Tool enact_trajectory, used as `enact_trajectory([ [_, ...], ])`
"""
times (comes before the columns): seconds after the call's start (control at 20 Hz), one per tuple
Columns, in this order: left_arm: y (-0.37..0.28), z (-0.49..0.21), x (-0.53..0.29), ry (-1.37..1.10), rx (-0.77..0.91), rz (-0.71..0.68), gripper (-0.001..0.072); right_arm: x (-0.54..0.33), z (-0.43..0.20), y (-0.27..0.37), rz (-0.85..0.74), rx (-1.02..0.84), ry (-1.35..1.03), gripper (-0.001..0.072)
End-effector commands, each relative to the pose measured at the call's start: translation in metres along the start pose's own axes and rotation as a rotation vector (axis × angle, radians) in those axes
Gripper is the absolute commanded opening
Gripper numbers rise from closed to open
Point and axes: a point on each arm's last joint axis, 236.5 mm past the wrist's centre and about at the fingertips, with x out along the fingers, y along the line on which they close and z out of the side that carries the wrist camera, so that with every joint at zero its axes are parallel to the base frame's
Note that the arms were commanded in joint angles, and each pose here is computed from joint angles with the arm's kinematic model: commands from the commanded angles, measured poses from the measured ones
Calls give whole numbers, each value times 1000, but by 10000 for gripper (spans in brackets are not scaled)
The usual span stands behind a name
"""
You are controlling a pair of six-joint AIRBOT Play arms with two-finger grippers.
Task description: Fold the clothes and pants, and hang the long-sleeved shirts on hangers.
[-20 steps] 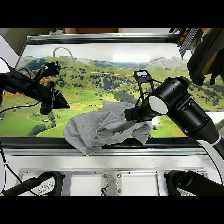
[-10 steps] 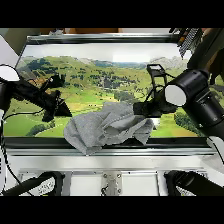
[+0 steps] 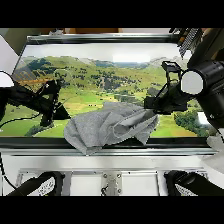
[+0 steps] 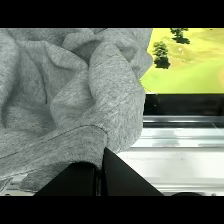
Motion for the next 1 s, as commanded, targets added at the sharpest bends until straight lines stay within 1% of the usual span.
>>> enact_trajectory([
  [0.0,-12,9,7,11,7,-38,10,-3,3,-4,6,18,-2,23],
  [0.15,-20,17,14,22,27,-73,9,-9,7,-2,17,17,-21,23],
  [0.25,-20,20,18,27,-11,-74,10,-13,9,0,24,17,-33,23],
  [0.4,-20,20,26,34,-21,-78,10,-15,10,0,28,18,-39,24],
  [0.55,-22,7,47,31,-71,-103,10,-15,9,1,32,17,-36,24],
  [0.75,-7,-2,64,14,-141,-45,10,-15,7,2,37,16,-30,23],
  [0.95,-5,-3,63,22,-138,-37,10,-16,1,1,31,13,-8,24],
])
